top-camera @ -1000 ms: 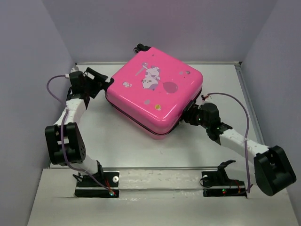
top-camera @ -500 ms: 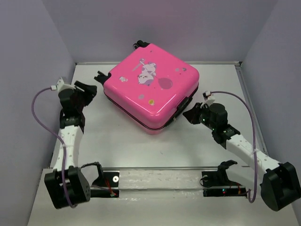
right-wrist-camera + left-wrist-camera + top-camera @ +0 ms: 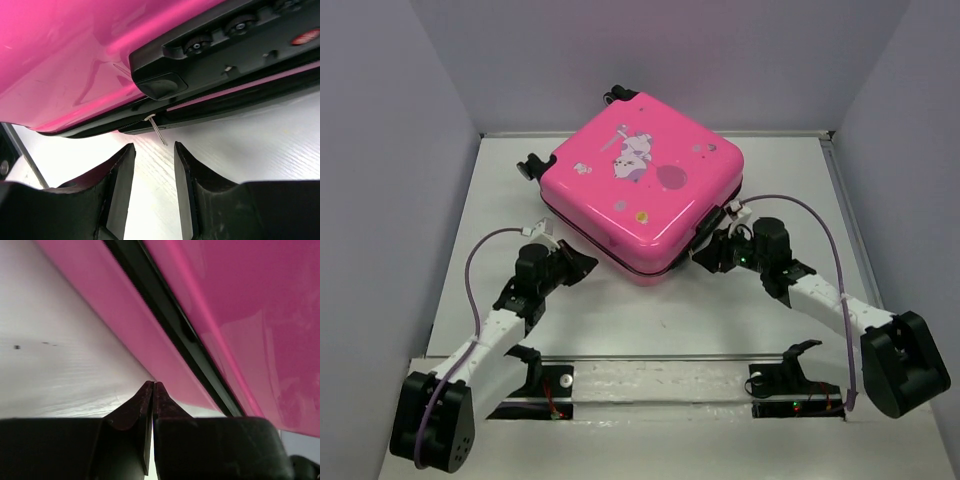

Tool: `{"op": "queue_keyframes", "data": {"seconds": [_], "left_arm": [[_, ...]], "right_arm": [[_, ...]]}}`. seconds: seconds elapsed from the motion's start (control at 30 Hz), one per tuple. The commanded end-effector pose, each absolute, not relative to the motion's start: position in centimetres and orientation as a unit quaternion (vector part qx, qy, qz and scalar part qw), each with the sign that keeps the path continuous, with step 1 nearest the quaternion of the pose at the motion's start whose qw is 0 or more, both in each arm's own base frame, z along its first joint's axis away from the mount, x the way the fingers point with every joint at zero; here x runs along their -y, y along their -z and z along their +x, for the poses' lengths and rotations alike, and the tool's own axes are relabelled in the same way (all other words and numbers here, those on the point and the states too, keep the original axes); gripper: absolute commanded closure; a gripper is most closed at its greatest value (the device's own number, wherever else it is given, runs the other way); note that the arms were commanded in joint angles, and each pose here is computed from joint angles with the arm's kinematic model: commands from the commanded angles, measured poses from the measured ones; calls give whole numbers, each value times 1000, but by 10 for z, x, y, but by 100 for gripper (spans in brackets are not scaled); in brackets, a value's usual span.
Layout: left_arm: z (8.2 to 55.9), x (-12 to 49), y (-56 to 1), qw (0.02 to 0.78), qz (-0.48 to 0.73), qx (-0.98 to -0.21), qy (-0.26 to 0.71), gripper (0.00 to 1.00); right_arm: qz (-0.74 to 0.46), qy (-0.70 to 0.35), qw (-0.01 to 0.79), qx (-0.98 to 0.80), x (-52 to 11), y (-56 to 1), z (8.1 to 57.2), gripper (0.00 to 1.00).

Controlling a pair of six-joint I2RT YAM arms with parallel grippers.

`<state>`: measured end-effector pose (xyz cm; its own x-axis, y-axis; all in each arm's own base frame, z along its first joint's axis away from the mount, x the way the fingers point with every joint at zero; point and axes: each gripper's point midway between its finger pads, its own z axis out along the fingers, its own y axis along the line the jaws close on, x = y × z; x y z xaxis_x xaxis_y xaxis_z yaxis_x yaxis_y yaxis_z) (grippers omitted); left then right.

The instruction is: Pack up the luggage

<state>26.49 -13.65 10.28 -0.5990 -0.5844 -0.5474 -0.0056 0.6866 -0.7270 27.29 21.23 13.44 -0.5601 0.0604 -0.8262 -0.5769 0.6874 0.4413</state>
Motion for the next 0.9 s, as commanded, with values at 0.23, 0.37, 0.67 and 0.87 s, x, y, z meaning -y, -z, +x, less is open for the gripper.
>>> {"op": "queue_keyframes", "data": {"seconds": [0.23, 0.37, 0.67, 0.87], "left_arm": [[262, 194, -119, 424, -78, -808, 403, 84], [263, 205, -119, 418, -66, -811, 404, 84], [263, 223, -129, 421, -52, -805, 415, 84], [268, 228, -140, 431, -47, -798, 419, 84]], "right_arm": [[-242, -382, 488, -746, -234, -152, 289, 55], [-245, -373, 496, -745, -235, -149, 296, 55], [-253, -379, 514, -727, -243, -144, 304, 57], [-269, -389, 523, -710, -261, -151, 296, 65]]}}
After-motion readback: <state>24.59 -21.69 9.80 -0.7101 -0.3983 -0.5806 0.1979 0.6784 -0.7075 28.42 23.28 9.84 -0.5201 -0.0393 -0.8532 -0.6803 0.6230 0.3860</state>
